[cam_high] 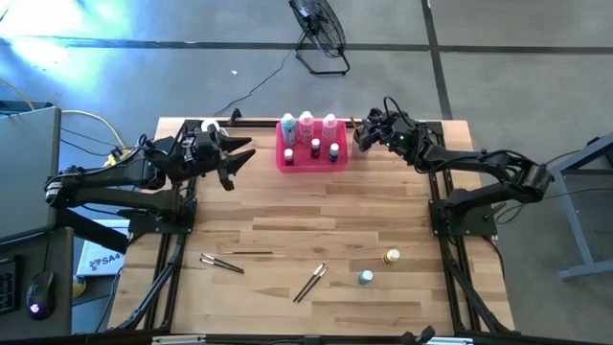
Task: Pick & Place Paint Supplies
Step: Put the orange paintbrush into the white cup, then put the small yellow paint bottle into the pink bin
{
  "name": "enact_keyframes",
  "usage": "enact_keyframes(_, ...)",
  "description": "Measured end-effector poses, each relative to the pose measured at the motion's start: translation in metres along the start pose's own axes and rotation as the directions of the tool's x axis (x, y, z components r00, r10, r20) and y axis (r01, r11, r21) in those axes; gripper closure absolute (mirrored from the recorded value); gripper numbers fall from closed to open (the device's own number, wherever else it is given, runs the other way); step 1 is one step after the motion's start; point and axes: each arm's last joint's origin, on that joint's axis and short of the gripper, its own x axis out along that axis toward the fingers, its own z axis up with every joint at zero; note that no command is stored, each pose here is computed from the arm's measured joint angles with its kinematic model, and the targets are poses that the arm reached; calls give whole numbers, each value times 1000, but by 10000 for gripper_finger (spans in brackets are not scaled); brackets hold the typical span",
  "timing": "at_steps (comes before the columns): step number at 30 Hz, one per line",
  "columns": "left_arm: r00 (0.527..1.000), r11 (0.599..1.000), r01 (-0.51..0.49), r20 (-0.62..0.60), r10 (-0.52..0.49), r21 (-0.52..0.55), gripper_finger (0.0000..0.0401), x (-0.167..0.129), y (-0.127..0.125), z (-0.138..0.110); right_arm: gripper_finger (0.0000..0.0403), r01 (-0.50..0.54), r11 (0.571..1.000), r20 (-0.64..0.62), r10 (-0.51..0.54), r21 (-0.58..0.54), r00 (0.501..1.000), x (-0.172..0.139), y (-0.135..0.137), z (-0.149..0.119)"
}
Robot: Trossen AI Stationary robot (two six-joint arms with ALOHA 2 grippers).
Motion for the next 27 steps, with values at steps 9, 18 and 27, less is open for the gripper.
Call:
enact_keyframes(9,1000,1000,0,0,0,-1,224,0,0,0,234,-25,999,67,23,34,998,-12,0,15)
enact_keyframes(18,1000,999,24,-17,-24,-21,224,0,-1,-1,237,-360,913,321,288,191,902,-72,1,66)
enact_keyframes(27,999,999,27,-23,-27,-42,224,0,-1,-2,248,-898,388,342,831,208,438,-144,3,90)
